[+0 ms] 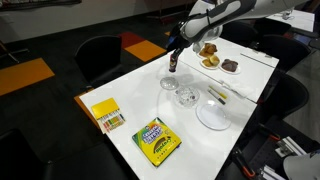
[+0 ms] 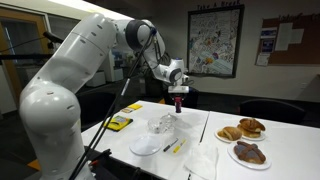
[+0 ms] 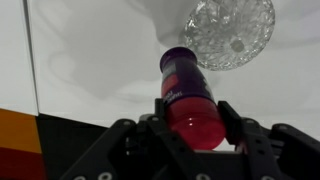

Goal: Move the bottle to the left

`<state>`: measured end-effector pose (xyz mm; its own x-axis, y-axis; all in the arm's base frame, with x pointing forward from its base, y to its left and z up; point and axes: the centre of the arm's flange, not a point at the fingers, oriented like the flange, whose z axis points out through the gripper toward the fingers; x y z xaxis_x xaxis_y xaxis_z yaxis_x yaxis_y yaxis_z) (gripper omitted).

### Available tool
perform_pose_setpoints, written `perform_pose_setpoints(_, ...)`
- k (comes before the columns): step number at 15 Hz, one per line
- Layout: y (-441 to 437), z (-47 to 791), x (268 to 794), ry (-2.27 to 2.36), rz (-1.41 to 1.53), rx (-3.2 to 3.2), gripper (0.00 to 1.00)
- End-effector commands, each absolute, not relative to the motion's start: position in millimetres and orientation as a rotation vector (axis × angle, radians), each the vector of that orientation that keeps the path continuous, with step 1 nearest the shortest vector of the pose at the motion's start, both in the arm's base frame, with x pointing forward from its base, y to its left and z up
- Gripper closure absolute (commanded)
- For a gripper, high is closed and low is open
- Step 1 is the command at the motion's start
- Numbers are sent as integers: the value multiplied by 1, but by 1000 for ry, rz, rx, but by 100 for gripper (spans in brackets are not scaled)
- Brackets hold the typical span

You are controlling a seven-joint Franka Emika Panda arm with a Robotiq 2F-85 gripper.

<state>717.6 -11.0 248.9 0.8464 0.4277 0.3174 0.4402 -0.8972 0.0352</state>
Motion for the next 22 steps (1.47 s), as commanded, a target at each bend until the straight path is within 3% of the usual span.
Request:
perform_pose_setpoints(1,30,270,700,-824,-504,-2940,70)
perform_pose_setpoints(12,169,243,647,-1198,-401,-2702,70)
perform_pose_setpoints(22,210,211,599,-1395,-351,-2600,70)
